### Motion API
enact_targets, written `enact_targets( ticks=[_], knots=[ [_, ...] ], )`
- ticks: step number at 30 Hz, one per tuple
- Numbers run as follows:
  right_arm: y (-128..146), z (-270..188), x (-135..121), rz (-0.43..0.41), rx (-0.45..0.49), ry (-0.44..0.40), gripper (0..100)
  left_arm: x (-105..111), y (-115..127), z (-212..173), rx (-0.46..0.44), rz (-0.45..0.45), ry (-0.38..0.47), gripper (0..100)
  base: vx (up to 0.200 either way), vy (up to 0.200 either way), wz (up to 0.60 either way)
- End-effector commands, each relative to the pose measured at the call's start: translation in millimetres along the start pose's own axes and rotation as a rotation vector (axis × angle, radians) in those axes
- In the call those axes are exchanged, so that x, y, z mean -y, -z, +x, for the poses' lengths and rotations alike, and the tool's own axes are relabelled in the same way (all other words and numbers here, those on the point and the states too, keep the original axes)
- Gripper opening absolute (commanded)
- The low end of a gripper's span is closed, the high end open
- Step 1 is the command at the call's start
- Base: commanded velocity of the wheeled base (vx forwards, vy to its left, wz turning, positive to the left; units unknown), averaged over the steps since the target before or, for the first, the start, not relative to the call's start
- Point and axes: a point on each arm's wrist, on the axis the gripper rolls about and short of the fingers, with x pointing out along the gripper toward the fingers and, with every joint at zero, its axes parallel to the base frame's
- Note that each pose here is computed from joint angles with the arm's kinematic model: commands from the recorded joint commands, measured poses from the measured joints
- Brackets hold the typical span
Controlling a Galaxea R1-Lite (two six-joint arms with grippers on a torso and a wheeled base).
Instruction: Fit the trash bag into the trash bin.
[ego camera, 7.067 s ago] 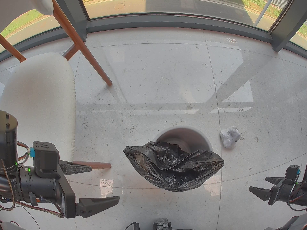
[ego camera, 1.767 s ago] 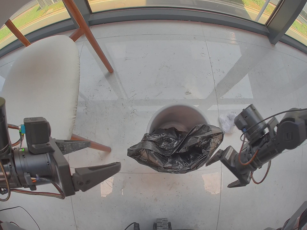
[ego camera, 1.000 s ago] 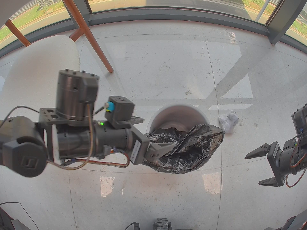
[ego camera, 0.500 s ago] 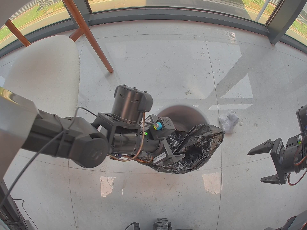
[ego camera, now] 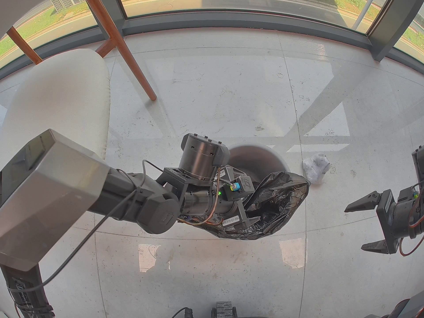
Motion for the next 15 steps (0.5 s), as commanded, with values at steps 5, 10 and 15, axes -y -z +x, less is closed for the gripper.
enact_targets(
  ticks=[5,10,15],
  knots=[
    [0.4,-2.2,0.5,-0.001,0.003,-0.008,100,4.7,23.2,20.9,-0.053,-0.018,0.025,100,0.000,0.000,0.00],
    [0.2,-2.0,0.9,0.002,0.003,-0.006,100,6.0,28.4,34.3,-0.061,-0.020,0.030,100,0.000,0.000,0.00],
    [0.2,-2.0,0.9,0.002,0.003,-0.006,100,12.1,39.0,45.9,-0.084,-0.023,0.053,100,0.000,0.000,0.00]
  ],
)
